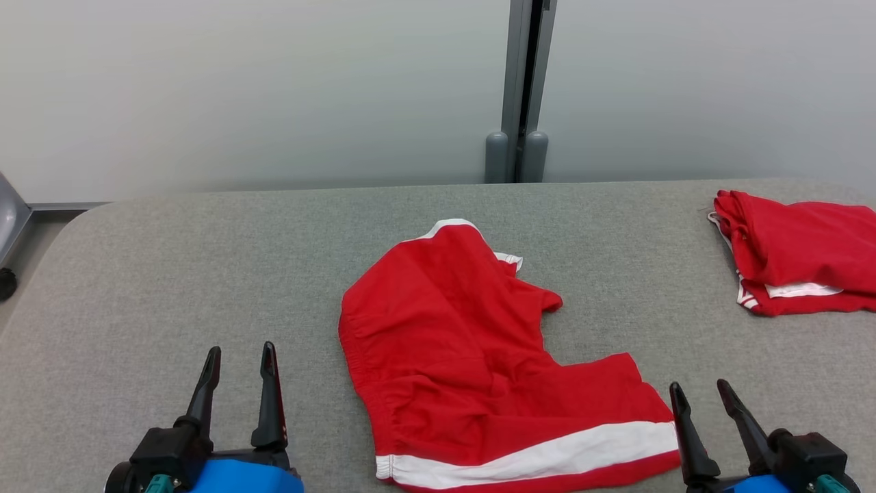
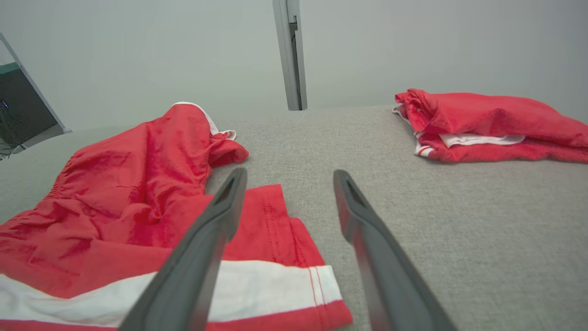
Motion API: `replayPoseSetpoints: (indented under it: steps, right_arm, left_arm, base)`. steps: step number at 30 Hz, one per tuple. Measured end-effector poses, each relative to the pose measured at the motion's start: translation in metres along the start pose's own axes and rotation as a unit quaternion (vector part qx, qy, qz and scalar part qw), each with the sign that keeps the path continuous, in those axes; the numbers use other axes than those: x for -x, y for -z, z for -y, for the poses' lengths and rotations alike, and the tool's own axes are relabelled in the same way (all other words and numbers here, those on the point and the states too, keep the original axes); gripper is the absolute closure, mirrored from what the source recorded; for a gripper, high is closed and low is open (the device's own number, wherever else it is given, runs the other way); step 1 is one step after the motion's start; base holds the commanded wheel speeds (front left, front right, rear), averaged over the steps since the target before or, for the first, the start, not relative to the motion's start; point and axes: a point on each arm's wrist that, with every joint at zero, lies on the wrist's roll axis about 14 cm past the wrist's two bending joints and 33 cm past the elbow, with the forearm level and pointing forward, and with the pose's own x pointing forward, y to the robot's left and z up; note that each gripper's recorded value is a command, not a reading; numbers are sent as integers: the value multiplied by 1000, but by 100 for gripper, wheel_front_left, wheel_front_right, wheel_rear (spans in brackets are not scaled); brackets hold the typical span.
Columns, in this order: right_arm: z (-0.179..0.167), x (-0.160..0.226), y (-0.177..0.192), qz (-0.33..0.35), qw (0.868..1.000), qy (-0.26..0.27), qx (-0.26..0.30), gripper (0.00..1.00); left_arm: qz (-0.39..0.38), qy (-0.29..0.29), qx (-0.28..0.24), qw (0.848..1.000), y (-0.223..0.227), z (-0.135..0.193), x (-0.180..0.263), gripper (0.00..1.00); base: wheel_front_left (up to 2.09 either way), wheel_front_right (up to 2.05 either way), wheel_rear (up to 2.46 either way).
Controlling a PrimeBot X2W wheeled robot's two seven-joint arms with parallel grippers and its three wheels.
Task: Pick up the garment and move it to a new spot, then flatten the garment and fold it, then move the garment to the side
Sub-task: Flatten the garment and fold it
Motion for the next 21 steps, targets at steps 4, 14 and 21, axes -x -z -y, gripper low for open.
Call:
replayPoseSetpoints:
  steps: [4,14,21]
  right_arm:
    - [-5,-5,-14,19,1000,-15,17,0]
    - [-38,-69,-81,44,991,-90,87,0]
    - [-39,-91,-43,-72,985,-105,117,0]
  left_arm:
    - [1,2,-1,1000,-1,0,1,0]
    - [0,-8,-5,1000,0,-8,1,0]
    - [1,-19,-6,1000,-1,-16,0,0]
  base:
    - [0,0,0]
    - [0,0,0]
    - [0,0,0]
